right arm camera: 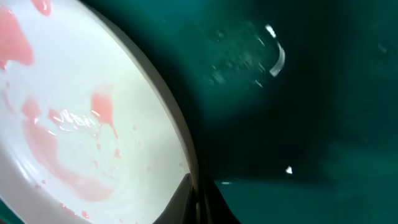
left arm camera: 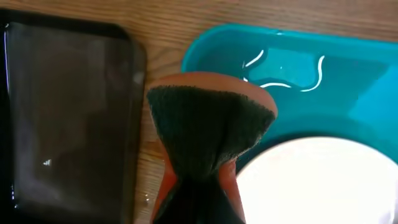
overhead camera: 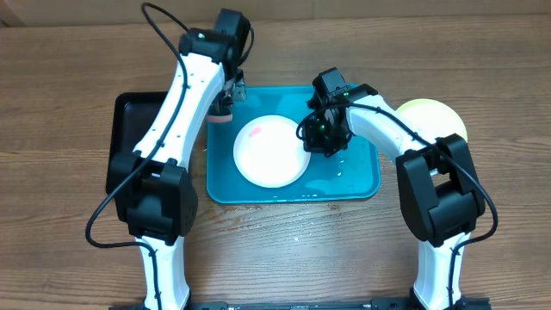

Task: Clean dirty plates on tray and stack at the side
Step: 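Lift the sponge off the white plate with the left gripper, then lift the white plate off the tray with the right gripper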

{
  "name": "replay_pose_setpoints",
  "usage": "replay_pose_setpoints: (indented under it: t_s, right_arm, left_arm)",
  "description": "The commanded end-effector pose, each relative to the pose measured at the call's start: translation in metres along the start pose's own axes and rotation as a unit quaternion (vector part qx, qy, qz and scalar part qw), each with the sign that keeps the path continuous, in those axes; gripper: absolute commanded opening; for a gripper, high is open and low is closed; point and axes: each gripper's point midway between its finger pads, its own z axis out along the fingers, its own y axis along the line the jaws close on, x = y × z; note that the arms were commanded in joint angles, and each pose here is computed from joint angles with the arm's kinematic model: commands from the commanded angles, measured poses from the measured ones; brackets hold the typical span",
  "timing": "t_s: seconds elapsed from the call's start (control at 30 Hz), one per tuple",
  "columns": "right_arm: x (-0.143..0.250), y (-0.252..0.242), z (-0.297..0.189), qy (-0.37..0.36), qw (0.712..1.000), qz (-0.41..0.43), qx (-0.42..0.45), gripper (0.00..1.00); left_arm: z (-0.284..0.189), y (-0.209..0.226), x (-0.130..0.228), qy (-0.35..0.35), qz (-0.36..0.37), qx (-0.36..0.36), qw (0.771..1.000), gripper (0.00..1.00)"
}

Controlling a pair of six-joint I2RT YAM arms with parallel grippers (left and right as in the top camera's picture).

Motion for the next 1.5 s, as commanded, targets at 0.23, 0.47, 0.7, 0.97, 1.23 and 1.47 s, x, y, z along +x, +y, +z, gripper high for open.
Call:
replay_pose_setpoints:
  t_s: [0.23, 0.47, 0.7, 0.97, 1.23, 1.47]
  right_arm:
    - [-0.018, -0.031, -0.136, -0.177, 0.97, 0.006, 0.168, 0.04]
    - [-0.01, -0.043, -0.217, -0.295, 0.912, 0.02, 0.285, 0.04]
    - [0.001, -0.028, -0.259, -0.366, 0.843, -0.017, 0.395, 0.04]
    - [0.009, -0.007, -0.281, -0.413, 0.788, -0.047, 0.455, 0.04]
    - [0.02, 0.007, -0.316, -0.469, 0.707, -0.054, 0.527, 0.04]
    - [0.03, 0.021, -0.343, -0.513, 0.644, -0.049, 0.566, 0.04]
  left_arm:
    - [-0.001, -0.004, 0.004, 0.021, -0.016, 0.038, 0.999, 0.04]
    - [-0.002, -0.009, 0.005, 0.024, -0.015, 0.051, 0.998, 0.04]
    - [-0.003, -0.012, 0.006, 0.026, -0.014, 0.056, 0.998, 0.04]
    - [-0.003, -0.012, 0.006, 0.026, -0.013, 0.057, 0.998, 0.04]
    - [-0.003, -0.013, 0.006, 0.025, -0.014, 0.058, 0.998, 0.04]
    - [-0.003, -0.015, 0.005, 0.025, -0.014, 0.064, 0.998, 0.04]
